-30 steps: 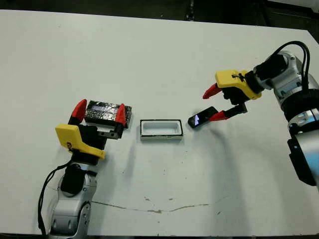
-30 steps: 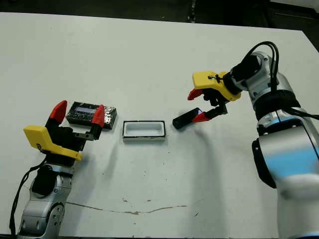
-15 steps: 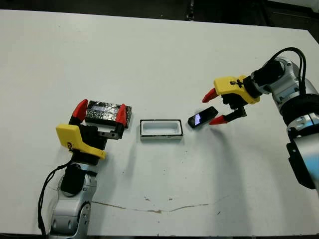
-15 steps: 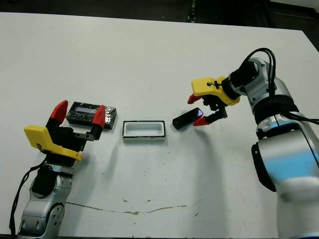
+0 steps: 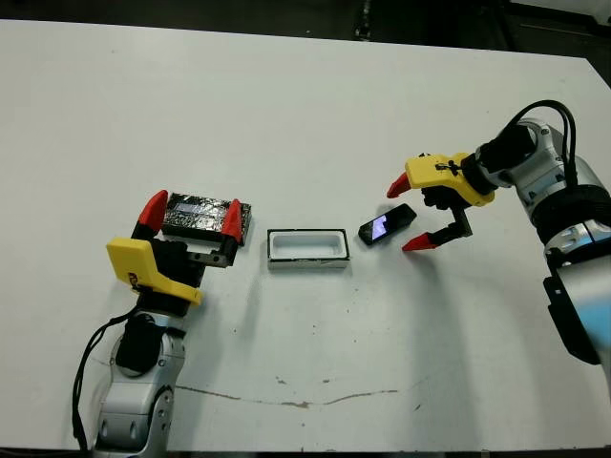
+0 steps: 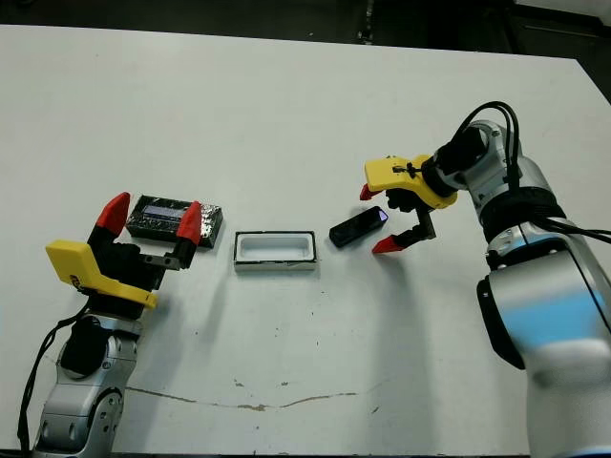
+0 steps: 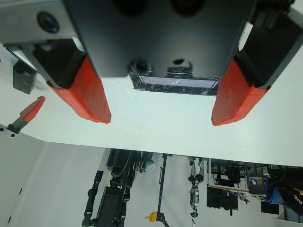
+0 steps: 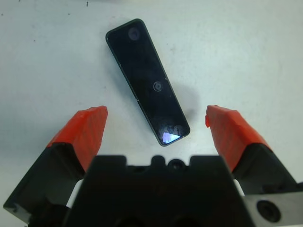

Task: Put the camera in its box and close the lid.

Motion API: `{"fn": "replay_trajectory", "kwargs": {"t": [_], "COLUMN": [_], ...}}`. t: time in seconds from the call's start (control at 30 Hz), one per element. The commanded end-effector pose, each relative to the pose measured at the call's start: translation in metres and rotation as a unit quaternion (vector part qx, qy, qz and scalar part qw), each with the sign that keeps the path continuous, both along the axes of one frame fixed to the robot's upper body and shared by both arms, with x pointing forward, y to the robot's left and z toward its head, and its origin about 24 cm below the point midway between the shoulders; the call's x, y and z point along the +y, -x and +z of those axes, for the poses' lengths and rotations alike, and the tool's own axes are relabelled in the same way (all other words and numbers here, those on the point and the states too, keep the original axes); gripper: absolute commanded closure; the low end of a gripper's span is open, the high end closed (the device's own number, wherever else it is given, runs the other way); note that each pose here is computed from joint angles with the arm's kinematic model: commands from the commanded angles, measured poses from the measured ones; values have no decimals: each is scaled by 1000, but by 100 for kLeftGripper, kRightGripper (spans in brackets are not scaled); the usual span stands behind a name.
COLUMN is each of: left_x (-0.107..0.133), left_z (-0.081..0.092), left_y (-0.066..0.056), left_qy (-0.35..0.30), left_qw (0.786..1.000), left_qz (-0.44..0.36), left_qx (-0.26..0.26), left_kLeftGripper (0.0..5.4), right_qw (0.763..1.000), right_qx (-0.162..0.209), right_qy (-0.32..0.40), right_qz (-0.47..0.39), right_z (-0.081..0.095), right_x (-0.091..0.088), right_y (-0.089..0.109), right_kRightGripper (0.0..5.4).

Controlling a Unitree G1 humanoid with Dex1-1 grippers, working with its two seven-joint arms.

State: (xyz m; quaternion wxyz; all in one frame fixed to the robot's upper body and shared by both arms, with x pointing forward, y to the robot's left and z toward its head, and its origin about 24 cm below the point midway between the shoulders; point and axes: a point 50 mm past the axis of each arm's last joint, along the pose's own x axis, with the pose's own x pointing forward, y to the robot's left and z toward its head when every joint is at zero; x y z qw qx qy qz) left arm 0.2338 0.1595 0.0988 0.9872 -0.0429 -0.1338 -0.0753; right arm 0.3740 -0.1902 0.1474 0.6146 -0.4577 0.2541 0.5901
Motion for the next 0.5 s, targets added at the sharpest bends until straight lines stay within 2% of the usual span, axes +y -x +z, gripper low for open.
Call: {"fn": "replay_trajectory", "kwargs": {"t": [0.03,0.2,0.37,0.5], "left_x": [0,0,1,1], "left_z": [-3,-3,-4,-4], "left_y": [2,2,2,2], "left_qy": [-4,-4,-3,-3], "left_qw": [1000,1000,1000,1000], "left_qz": [2,1,1,2], "left_qx": [13,13,13,13], "left_kLeftGripper": [0,0,0,0], "right_qw": [999,997,996,996], "right_qx": [32,53,46,56], "right_qy": [-4,-18,-21,-15], "right_qz": [-16,-60,-70,-70], "right_z": [-23,-27,-29,-29], "right_x": [-3,-6,-7,-7], "right_y": [6,6,6,6], "right_kRightGripper": [21,84,151,208]}}
